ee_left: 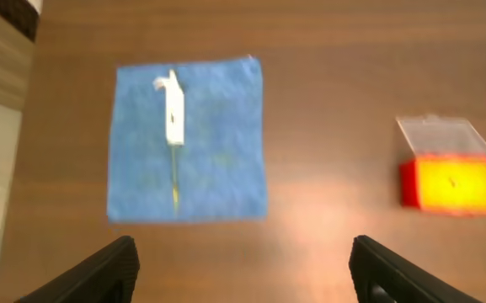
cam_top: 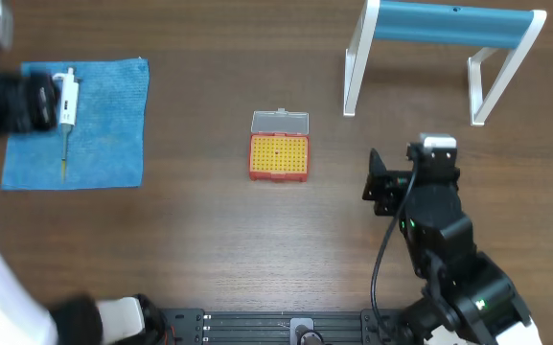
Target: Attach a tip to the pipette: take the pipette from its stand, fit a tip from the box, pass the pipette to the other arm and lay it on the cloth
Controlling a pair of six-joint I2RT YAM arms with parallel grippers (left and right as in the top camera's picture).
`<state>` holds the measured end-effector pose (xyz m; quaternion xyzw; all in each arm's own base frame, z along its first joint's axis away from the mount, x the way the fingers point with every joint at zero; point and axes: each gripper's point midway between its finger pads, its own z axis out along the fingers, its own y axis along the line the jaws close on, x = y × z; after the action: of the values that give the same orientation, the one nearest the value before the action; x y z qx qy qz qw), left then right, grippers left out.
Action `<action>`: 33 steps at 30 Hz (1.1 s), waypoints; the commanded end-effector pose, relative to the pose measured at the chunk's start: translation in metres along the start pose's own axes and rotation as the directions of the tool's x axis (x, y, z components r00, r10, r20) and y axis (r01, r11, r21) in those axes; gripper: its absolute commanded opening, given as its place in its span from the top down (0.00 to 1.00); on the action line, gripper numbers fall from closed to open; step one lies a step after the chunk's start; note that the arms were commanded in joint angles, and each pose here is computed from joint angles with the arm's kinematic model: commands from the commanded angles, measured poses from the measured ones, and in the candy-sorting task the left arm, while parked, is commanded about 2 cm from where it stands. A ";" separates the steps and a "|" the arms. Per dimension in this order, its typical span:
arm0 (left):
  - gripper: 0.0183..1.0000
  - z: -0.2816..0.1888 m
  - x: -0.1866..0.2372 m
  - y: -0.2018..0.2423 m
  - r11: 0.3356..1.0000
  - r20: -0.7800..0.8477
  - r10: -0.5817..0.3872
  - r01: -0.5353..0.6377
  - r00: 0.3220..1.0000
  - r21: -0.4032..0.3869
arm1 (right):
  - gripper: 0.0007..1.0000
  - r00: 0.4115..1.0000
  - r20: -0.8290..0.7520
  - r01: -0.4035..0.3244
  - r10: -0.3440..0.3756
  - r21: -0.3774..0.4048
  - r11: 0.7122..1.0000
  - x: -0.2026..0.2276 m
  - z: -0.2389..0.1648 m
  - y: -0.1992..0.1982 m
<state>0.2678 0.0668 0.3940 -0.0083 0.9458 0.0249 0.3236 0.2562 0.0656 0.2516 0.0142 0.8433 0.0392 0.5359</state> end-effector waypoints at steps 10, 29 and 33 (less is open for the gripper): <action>0.12 -0.016 0.198 -0.068 0.956 -0.017 -0.286 0.286 0.958 0.057 | 0.15 0.965 0.193 0.182 -0.176 -0.017 0.983 -0.006 -0.041 -0.012; 0.06 -0.016 0.209 -0.073 0.910 0.126 -0.412 0.403 0.902 0.092 | 0.15 0.942 -0.116 0.321 -0.315 0.039 0.946 0.111 -0.063 -0.069; 0.06 -0.016 0.209 -0.073 0.910 0.126 -0.412 0.403 0.902 0.092 | 0.15 0.942 -0.116 0.321 -0.315 0.039 0.946 0.111 -0.063 -0.069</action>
<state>0.0941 -0.0048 0.2761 -0.1904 0.9005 -0.0633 0.3859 0.1526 0.0031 0.1708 -0.1082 0.8665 -0.0633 0.4832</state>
